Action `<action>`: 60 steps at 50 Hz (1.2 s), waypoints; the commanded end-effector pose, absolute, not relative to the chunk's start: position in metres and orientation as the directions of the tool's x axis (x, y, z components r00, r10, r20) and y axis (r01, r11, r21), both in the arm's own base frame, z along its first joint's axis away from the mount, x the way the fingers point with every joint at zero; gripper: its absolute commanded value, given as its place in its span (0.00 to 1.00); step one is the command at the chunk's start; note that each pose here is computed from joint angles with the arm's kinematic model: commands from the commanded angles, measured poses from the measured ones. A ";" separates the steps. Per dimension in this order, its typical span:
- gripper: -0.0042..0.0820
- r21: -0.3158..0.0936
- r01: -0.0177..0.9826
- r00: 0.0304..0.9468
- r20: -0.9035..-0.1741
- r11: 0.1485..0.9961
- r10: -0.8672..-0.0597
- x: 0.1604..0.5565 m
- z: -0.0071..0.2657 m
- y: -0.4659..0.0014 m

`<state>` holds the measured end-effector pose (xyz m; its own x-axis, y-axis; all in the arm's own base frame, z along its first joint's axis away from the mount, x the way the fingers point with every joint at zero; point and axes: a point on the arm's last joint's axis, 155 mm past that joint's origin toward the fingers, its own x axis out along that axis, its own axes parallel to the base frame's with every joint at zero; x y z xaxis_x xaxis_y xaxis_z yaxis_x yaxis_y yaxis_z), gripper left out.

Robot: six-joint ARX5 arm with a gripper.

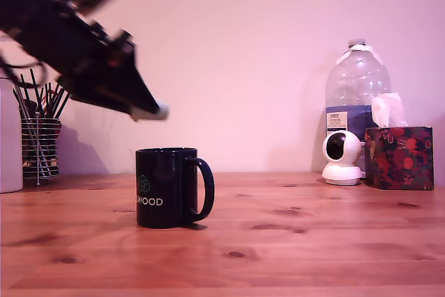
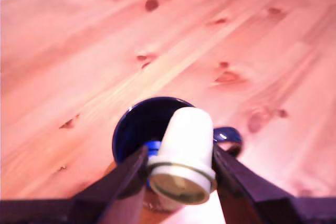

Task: Pick up the coffee capsules from the table one by one and drop them inside the nearest coffee cup

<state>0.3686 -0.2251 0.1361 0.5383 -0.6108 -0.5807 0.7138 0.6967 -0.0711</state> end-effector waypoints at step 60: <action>0.32 -0.069 0.669 0.460 -0.744 0.740 -0.485 0.400 0.091 -0.233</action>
<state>0.4004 -0.2318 0.0959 0.4657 -0.4903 -0.7367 0.6675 0.7412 -0.0712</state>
